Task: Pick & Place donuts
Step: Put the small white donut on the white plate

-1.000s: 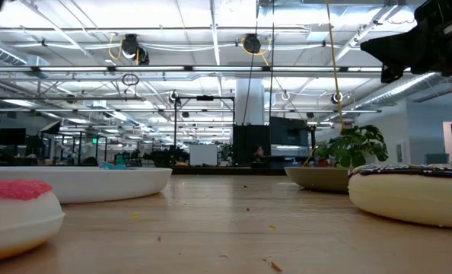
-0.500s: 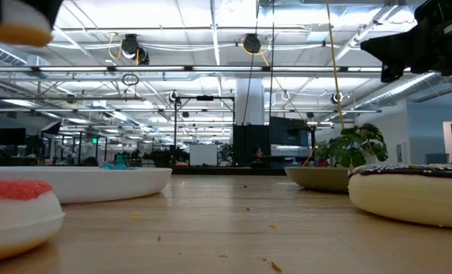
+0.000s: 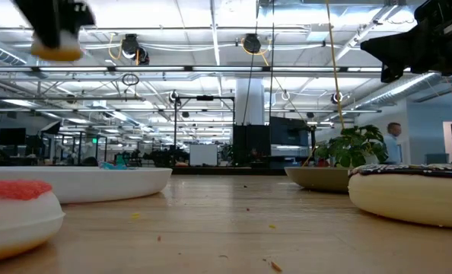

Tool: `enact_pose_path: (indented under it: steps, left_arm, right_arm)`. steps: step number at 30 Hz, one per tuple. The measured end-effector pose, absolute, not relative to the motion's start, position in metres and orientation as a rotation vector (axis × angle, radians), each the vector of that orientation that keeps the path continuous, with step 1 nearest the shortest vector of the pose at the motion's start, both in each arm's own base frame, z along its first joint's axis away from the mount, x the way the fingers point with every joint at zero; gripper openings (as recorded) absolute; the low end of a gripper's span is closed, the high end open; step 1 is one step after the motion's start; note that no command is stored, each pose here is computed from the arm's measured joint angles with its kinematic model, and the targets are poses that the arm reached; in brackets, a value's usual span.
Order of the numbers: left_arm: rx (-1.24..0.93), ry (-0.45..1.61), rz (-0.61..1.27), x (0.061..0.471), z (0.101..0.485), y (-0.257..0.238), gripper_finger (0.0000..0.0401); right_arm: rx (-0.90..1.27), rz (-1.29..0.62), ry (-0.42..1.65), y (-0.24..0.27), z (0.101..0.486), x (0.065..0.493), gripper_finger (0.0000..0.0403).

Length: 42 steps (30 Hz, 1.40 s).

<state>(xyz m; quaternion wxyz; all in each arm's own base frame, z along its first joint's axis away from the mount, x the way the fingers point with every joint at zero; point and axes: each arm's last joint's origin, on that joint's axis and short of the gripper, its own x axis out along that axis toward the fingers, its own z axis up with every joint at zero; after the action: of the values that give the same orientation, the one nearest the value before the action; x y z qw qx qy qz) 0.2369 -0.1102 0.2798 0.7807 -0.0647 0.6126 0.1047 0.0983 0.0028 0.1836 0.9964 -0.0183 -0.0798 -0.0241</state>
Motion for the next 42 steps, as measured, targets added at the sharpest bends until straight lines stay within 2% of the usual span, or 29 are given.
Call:
enact_pose_path:
  steps: [9,18,27,34,42]
  left_arm:
    - [-0.295,1.291,0.194,0.242,0.222,-0.092,0.0211]
    - [-0.287,1.225,0.170,0.252,0.200,-0.088,0.0211]
    - [-0.206,1.387,0.188,0.262,0.161,-0.089,0.0211]
    - [-0.152,1.440,0.205,0.265,0.145,-0.089,0.0211]
    - [-0.148,1.445,0.201,0.265,0.144,-0.089,0.0212]
  right_arm:
    - [-0.029,-0.048,-0.160,0.003,0.184,0.098,0.0000]
    - [-0.029,-0.048,-0.166,0.003,0.184,0.098,0.0000]
    - [-0.028,-0.048,-0.165,0.003,0.184,0.098,0.0000]
    - [-0.029,-0.048,-0.164,0.003,0.184,0.098,0.0000]
    - [-0.029,-0.047,-0.160,0.003,0.184,0.099,0.0000]
